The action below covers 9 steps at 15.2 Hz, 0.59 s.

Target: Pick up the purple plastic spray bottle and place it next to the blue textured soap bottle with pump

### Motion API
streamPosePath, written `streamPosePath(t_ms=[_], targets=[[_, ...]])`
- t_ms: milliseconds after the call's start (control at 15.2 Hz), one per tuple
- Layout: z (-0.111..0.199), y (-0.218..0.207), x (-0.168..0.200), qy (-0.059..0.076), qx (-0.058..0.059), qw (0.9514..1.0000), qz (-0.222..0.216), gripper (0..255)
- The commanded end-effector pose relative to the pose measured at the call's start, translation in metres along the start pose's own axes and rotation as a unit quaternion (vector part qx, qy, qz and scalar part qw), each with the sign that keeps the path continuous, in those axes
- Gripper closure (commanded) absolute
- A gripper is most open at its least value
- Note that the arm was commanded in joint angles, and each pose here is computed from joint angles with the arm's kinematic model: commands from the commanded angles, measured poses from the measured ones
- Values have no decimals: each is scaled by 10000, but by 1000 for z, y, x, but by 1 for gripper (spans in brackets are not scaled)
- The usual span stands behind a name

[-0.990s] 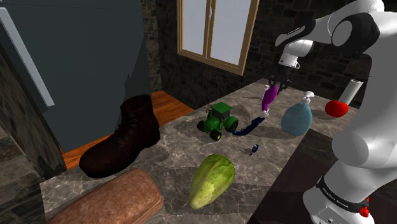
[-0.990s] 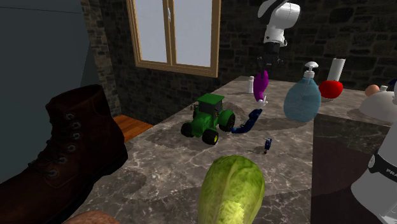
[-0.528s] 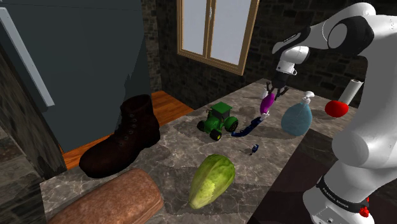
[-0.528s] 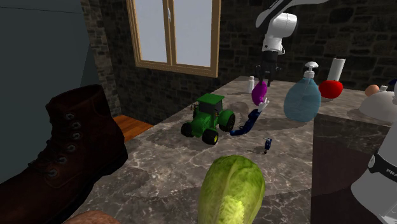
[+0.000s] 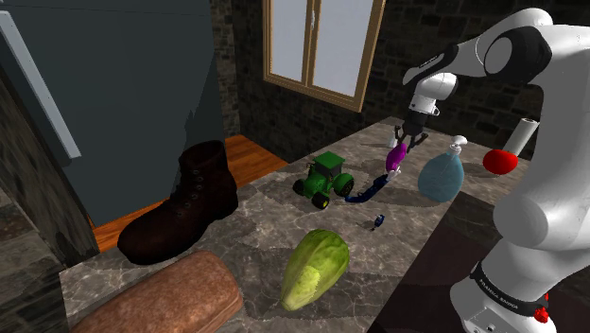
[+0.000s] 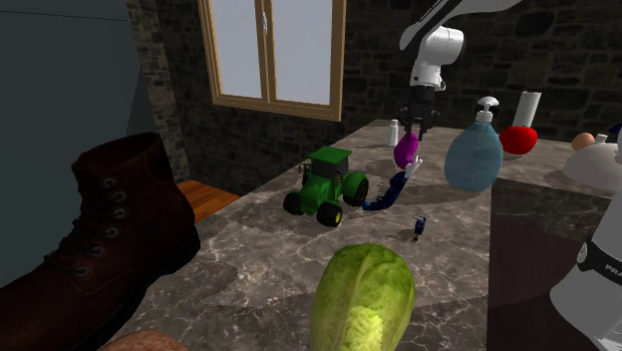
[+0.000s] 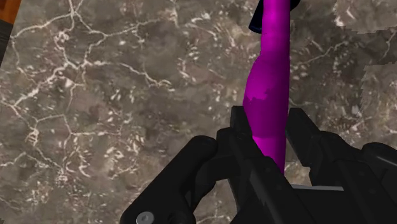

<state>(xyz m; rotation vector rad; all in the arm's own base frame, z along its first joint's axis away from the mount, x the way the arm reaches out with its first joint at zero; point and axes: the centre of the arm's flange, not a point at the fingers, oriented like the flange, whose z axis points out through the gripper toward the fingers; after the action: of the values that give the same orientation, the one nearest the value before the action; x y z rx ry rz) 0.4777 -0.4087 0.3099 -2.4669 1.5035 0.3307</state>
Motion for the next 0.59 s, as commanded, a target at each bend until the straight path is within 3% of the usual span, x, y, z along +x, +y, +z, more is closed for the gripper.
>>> streamPosePath(t_ms=[0, 66, 132, 462, 528], targets=[[0, 0, 0, 0, 0, 10000, -1, 255], [0, 0, 0, 0, 0, 10000, -1, 255], [0, 0, 0, 0, 0, 10000, -1, 0], [0, 0, 0, 0, 0, 10000, -1, 0], [-13, 0, 0, 0, 0, 10000, -1, 0]])
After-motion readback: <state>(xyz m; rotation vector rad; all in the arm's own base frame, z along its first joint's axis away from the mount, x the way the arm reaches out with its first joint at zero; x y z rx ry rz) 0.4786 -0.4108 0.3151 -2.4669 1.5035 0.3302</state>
